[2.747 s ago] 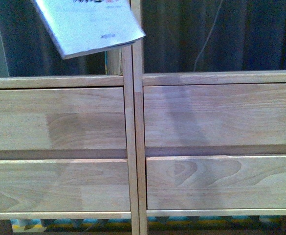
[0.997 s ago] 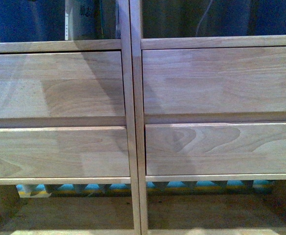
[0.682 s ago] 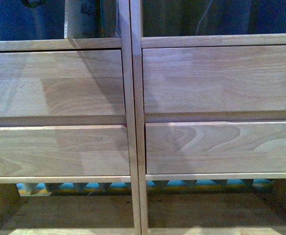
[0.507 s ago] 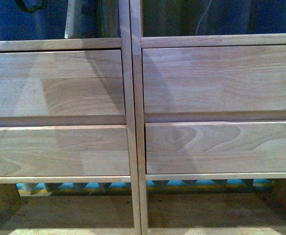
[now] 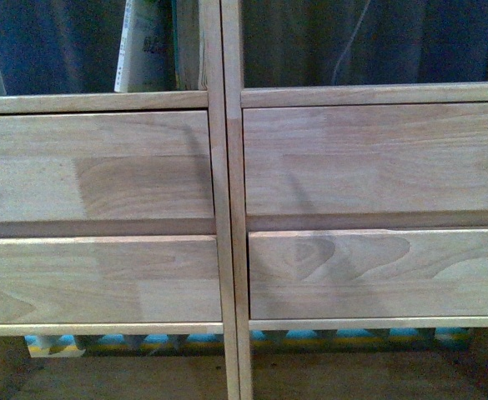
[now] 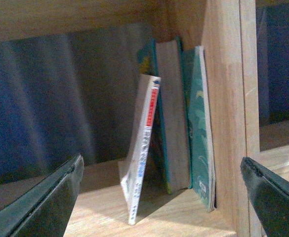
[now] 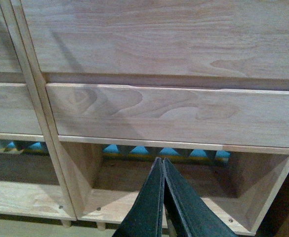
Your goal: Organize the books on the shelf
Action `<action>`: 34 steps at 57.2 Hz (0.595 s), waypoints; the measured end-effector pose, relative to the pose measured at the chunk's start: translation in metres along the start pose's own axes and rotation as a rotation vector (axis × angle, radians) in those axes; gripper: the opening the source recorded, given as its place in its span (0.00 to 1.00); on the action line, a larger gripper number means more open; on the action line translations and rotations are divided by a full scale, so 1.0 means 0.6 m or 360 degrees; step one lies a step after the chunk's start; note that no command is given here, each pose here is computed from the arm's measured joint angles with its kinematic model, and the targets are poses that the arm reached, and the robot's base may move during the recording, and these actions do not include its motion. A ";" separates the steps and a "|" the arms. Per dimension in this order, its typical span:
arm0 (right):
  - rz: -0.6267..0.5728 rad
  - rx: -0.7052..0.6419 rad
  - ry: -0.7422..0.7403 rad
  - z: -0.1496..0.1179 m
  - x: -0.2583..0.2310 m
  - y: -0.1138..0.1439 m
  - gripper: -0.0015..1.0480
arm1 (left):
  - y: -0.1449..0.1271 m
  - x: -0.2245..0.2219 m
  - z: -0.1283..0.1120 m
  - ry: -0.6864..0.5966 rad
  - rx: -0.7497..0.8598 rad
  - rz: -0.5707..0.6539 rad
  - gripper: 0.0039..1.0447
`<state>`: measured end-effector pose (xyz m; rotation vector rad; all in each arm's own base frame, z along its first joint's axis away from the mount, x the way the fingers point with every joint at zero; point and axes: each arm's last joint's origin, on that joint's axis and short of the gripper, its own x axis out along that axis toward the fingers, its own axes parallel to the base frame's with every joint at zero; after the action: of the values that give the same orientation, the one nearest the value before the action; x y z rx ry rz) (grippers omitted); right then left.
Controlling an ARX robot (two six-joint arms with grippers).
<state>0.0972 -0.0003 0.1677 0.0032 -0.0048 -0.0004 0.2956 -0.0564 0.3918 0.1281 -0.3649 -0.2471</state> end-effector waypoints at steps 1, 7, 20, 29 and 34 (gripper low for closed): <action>0.0000 0.0000 0.0000 0.000 0.000 0.000 0.03 | 0.004 -0.016 0.003 0.0009 -0.0012 0.0014 0.93; 0.0000 0.0000 0.0000 0.000 0.000 0.000 0.03 | 0.020 -0.098 0.011 0.0055 -0.0060 0.0077 0.93; 0.0000 -0.0001 -0.0001 0.000 0.000 0.000 0.16 | 0.016 -0.301 -0.027 0.0223 -0.0157 0.0071 0.93; 0.0000 -0.0001 -0.0001 0.000 0.000 0.000 0.44 | -0.009 -0.390 -0.072 0.0199 -0.0202 0.0090 0.93; 0.0001 -0.0001 -0.0001 0.000 0.000 0.000 0.57 | -0.013 -0.394 -0.086 0.0389 -0.0232 0.0277 0.84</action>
<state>0.0972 -0.0002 0.1677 0.0025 -0.0051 0.0000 0.0989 0.0020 0.2632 -0.0176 -0.1132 -0.0840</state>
